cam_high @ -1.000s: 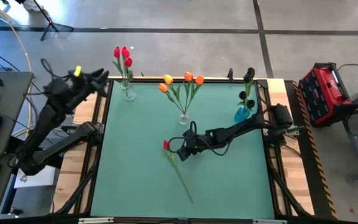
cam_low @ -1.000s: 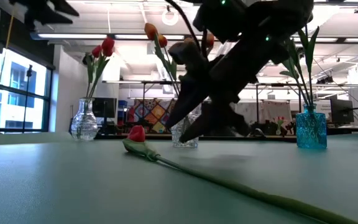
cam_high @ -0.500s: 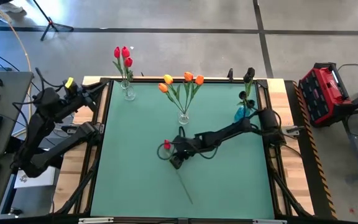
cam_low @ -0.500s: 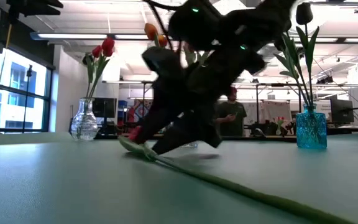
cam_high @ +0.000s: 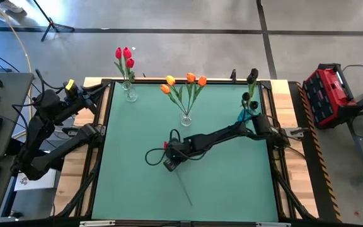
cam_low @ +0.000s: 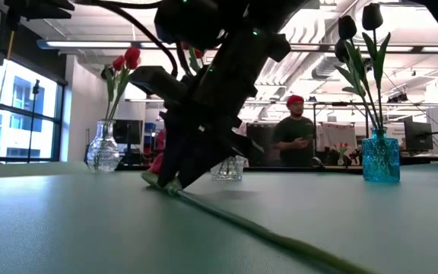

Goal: Sort flowers into vase by color
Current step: Put the pink tulip into the top left transparent vase

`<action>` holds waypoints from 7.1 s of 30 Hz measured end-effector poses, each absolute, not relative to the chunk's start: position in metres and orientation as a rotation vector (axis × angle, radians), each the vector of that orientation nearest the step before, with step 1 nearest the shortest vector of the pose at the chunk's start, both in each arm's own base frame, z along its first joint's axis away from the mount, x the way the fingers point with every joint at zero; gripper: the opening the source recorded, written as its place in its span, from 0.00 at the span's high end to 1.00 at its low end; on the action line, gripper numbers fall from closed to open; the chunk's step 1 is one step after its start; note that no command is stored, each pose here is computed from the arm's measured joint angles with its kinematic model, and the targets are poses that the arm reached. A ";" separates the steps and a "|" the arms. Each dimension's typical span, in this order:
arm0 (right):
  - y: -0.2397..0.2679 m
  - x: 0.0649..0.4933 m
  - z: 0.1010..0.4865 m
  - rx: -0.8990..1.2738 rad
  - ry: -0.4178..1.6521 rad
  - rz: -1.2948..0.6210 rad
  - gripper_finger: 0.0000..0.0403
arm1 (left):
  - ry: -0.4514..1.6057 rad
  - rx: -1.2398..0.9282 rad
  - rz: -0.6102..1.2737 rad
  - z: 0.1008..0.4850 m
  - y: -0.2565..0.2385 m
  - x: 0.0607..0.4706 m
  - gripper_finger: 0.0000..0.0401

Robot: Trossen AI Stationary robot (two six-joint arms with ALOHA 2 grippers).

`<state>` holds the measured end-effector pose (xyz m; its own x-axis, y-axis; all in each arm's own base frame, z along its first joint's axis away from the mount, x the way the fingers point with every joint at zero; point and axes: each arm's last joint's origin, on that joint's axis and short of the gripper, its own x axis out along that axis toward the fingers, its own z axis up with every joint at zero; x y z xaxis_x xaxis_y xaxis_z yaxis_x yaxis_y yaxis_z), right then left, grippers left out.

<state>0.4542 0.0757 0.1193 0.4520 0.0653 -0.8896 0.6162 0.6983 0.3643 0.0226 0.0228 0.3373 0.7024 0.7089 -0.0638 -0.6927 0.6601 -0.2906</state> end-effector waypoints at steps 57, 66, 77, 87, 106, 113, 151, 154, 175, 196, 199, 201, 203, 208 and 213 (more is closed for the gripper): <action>-0.005 0.437 0.343 0.249 0.117 -0.144 1.00 | -0.154 -0.555 0.107 0.325 0.043 0.069 0.63; -0.023 0.437 0.347 0.235 0.087 -0.102 1.00 | -0.046 -0.556 0.061 0.317 0.053 0.098 0.58; -0.029 0.437 0.345 0.185 0.111 -0.066 1.00 | -0.078 -0.432 -0.038 0.320 0.049 0.144 0.58; -0.029 0.436 0.342 0.189 0.145 -0.069 1.00 | -0.125 -0.361 -0.076 0.320 0.044 0.168 0.67; -0.027 0.434 0.343 0.183 0.159 -0.057 1.00 | -0.095 -0.353 0.088 0.313 0.046 0.171 0.78; -0.028 0.434 0.343 0.184 0.168 -0.042 1.00 | -0.095 -0.343 0.050 0.311 0.043 0.181 0.88; -0.035 0.399 0.327 0.303 0.575 -0.160 0.60 | -0.052 -0.022 0.911 0.345 0.056 0.094 1.00; -0.042 0.398 0.327 0.301 0.583 -0.152 0.60 | -0.053 0.004 0.930 0.362 0.055 0.086 1.00; -0.040 0.397 0.325 0.321 0.614 -0.107 0.60 | 0.058 0.080 1.072 0.367 0.105 0.099 1.00; -0.037 0.396 0.322 0.312 0.645 -0.132 0.60 | 0.148 0.033 1.088 0.373 0.116 0.094 1.00; -0.037 0.396 0.322 0.323 0.642 -0.136 0.60 | 0.170 0.015 1.101 0.367 0.122 0.097 1.00; -0.036 0.396 0.322 0.327 0.643 -0.136 0.60 | 0.182 -0.001 1.115 0.363 0.127 0.098 1.00; -0.034 0.396 0.322 0.322 0.644 -0.144 0.60 | 0.188 -0.040 1.136 0.360 0.131 0.098 0.99; -0.032 0.395 0.321 0.317 0.661 -0.170 0.60 | 0.200 -0.139 1.166 0.354 0.137 0.096 0.90; -0.033 0.394 0.321 0.322 0.663 -0.185 0.60 | 0.226 -0.180 1.158 0.350 0.136 0.095 0.74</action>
